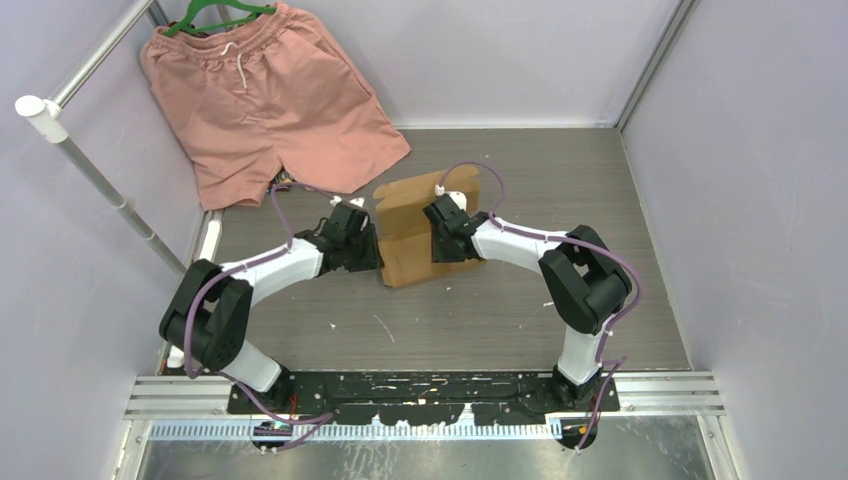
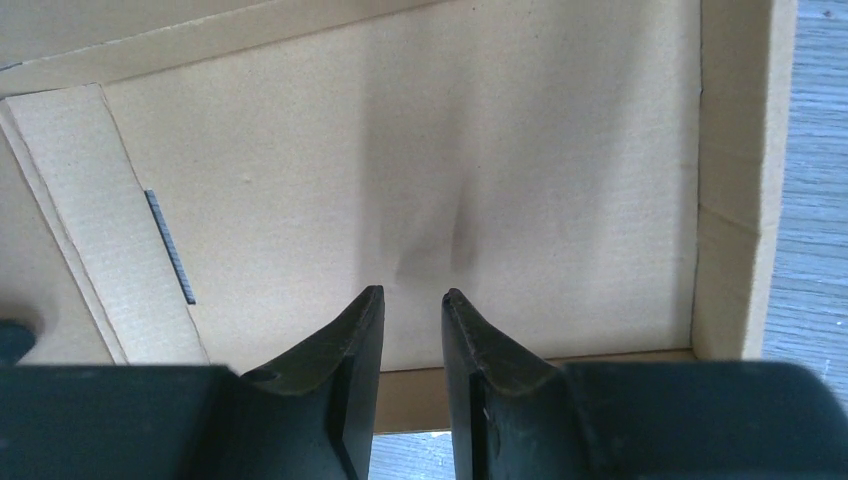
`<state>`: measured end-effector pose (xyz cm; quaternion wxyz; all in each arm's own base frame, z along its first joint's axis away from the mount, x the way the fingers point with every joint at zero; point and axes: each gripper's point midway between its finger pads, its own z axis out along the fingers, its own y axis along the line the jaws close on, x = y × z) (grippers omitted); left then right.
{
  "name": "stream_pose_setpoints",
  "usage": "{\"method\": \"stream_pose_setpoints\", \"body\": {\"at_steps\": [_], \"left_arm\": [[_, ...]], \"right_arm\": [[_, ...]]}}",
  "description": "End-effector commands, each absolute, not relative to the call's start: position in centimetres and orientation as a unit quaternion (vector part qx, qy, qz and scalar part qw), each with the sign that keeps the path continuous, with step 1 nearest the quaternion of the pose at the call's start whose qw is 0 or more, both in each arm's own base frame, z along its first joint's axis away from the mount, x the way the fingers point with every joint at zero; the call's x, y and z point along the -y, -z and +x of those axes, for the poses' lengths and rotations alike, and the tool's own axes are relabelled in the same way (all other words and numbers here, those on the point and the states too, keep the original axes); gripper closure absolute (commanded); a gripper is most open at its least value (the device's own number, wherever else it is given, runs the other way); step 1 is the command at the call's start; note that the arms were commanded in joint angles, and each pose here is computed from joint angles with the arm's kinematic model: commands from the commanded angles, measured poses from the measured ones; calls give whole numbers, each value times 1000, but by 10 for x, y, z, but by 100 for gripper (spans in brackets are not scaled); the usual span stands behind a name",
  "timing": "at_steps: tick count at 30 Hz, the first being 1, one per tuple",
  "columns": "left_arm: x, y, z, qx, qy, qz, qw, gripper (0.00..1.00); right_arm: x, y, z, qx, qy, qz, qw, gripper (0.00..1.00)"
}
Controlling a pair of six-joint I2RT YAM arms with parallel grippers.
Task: Fold the paper box
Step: Fold the paper box at the center of the board.
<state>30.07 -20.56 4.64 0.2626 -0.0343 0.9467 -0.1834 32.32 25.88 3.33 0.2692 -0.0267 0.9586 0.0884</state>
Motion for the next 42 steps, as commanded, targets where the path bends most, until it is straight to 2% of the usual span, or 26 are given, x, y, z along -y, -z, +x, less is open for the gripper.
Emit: {"method": "stream_pose_setpoints", "body": {"at_steps": [1,9,12,15,17,22,32,42], "left_arm": [[195,-92,315,-934,158,-32,320,66],[218,-159,326,-904,233,-35,357,66],[230,-161,330,-905,243,-26,350,75],[235,-148,335,-910,237,-23,340,92],[237,-135,336,-915,231,-23,331,99],[240,-101,335,-926,215,-21,311,100],[224,-56,340,-940,149,-15,306,100],[197,-39,340,-943,84,-16,321,100]], "right_arm": [[-271,-45,332,-952,-107,-18,287,66],[-275,-41,333,-952,-113,-10,285,66],[-277,-41,334,-952,-116,-9,285,66],[-279,-41,335,-951,-119,-9,284,66],[-280,-41,336,-951,-121,-8,284,66],[-284,-46,338,-949,-128,-8,287,66],[-309,-109,362,-924,-164,-78,337,63],[-347,-126,396,-916,-207,-125,320,63]]}}
